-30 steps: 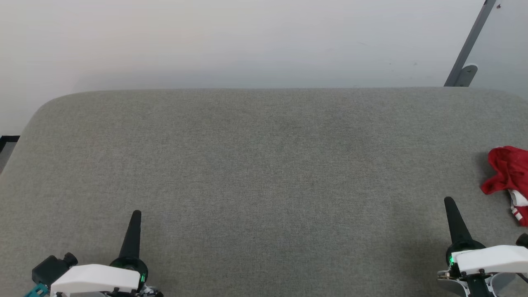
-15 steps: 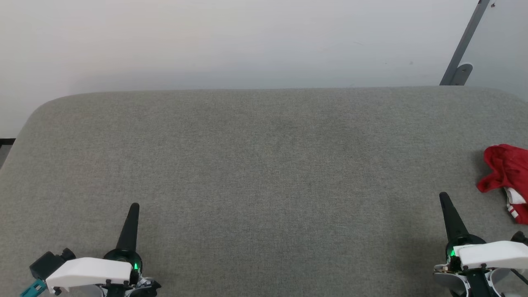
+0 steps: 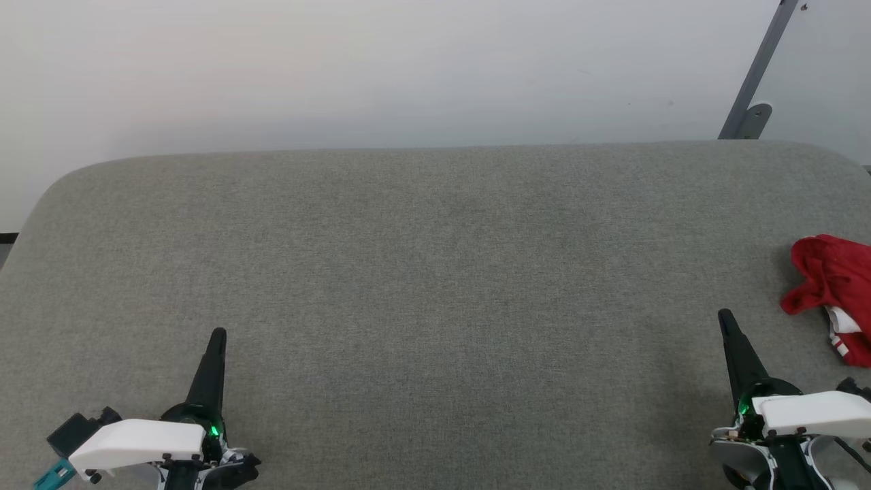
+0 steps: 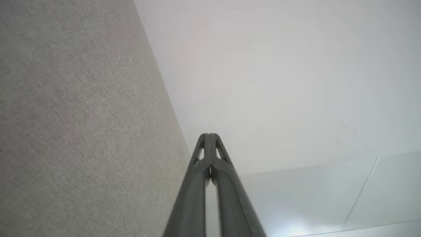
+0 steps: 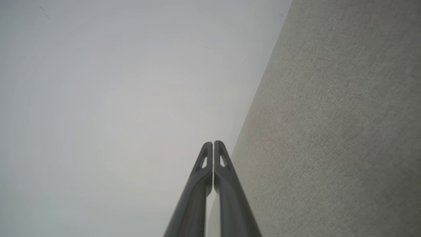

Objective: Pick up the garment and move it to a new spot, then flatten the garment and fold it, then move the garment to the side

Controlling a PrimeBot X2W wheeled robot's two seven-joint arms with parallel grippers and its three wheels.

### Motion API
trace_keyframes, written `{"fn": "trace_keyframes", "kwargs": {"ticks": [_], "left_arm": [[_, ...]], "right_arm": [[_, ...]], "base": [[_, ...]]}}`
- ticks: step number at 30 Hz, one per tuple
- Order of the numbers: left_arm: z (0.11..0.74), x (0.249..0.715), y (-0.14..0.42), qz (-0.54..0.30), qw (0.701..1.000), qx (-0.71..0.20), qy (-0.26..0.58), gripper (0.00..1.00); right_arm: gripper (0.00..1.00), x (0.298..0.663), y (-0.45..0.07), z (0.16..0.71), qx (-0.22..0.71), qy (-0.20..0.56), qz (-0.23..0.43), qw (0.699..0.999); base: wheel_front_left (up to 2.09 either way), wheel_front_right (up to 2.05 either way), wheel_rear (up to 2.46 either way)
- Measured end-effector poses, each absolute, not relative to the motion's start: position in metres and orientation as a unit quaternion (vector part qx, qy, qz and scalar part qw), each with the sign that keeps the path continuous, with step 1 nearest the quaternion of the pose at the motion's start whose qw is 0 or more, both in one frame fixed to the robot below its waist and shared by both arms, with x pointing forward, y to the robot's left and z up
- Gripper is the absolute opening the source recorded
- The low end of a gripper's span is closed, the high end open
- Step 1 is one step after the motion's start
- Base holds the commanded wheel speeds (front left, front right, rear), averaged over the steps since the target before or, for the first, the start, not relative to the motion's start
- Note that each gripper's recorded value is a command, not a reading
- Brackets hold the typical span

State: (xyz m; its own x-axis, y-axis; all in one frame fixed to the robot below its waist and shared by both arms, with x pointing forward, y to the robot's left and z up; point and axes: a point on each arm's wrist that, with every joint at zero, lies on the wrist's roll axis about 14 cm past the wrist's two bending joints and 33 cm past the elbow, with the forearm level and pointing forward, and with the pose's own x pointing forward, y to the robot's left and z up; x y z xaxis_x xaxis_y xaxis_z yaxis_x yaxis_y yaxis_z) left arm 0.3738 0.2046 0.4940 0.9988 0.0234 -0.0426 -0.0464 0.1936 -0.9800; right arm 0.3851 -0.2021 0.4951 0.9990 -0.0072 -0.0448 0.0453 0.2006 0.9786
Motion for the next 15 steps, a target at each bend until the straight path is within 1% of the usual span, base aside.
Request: {"fn": "trace_keyframes", "kwargs": {"ticks": [15], "left_arm": [[0.4988, 0.3812, 0.202, 0.014, 0.733, -0.68, 0.006, 0.0]], "right_arm": [[0.0, 0.387, -0.2012, 0.5012, 0.677, 0.008, -0.009, 0.736]], "base": [[0.0, 0.0, 0.0]]}}
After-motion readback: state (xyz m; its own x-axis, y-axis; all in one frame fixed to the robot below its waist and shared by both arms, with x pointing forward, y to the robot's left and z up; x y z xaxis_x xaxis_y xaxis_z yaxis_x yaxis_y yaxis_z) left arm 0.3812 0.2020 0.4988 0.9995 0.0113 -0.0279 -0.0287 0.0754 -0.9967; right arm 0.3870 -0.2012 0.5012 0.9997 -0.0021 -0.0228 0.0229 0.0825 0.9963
